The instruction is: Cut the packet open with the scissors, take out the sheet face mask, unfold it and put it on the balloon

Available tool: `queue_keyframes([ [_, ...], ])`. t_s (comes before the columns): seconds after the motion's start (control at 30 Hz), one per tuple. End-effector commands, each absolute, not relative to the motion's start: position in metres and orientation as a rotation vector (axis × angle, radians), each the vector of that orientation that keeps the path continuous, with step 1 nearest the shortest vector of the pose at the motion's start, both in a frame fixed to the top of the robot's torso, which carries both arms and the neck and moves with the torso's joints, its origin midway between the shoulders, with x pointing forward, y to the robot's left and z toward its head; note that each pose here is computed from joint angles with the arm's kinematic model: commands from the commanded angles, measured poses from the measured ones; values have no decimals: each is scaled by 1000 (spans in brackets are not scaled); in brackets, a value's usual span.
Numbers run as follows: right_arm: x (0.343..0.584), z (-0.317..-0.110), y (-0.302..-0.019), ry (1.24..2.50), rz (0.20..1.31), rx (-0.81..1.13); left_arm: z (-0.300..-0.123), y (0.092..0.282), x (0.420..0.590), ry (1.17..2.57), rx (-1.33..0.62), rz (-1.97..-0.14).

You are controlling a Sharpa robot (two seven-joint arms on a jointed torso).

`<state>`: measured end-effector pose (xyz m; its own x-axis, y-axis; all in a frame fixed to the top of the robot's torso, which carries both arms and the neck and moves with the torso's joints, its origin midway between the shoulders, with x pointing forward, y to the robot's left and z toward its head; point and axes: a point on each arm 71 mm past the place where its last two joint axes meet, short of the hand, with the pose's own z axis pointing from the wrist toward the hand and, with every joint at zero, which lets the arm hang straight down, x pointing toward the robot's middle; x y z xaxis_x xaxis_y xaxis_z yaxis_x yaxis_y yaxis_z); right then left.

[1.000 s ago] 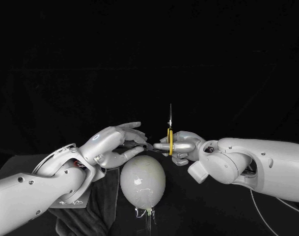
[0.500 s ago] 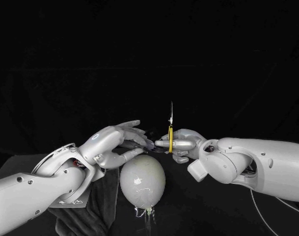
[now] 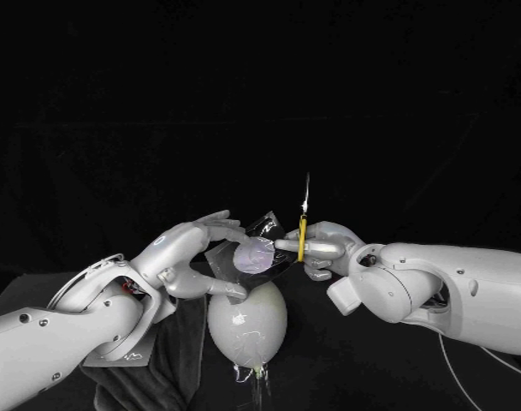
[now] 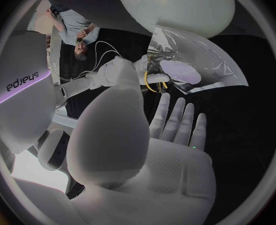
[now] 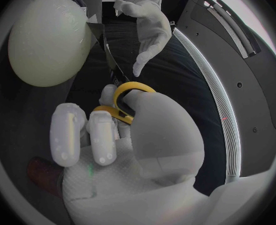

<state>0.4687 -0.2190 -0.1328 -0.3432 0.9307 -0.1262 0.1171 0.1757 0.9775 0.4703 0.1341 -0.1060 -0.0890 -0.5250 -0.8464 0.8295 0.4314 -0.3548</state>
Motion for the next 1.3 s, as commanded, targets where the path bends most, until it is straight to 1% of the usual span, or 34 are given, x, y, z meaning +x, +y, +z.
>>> queue_keyframes([
  [0.03,469,-128,-220,1586,1273,978,-108,140,477,1273,194,-1150],
  [0.17,467,-127,-221,1572,1274,962,-110,149,481,1317,111,-1143],
  [0.37,465,-124,-225,1542,1277,933,-115,166,491,1391,-163,-1191],
  [0.47,463,-121,-226,1523,1284,918,-119,175,497,1413,-365,-1227],
  [0.53,462,-119,-227,1506,1294,904,-124,183,502,1418,-547,-1258],
  [0.73,465,-112,-228,1467,1304,892,-138,197,512,1421,-886,-1304],
  [0.87,471,-104,-230,1428,1306,891,-151,204,516,1427,-1112,-1339],
  [1.0,479,-92,-230,1387,1309,882,-162,206,519,1434,-1277,-1391],
  [1.07,482,-88,-228,1374,1314,875,-165,205,520,1437,-1328,-1422],
  [1.17,488,-83,-224,1361,1320,865,-169,202,522,1440,-1385,-1497],
  [1.3,495,-81,-216,1354,1327,854,-169,194,523,1436,-1402,-1647],
])
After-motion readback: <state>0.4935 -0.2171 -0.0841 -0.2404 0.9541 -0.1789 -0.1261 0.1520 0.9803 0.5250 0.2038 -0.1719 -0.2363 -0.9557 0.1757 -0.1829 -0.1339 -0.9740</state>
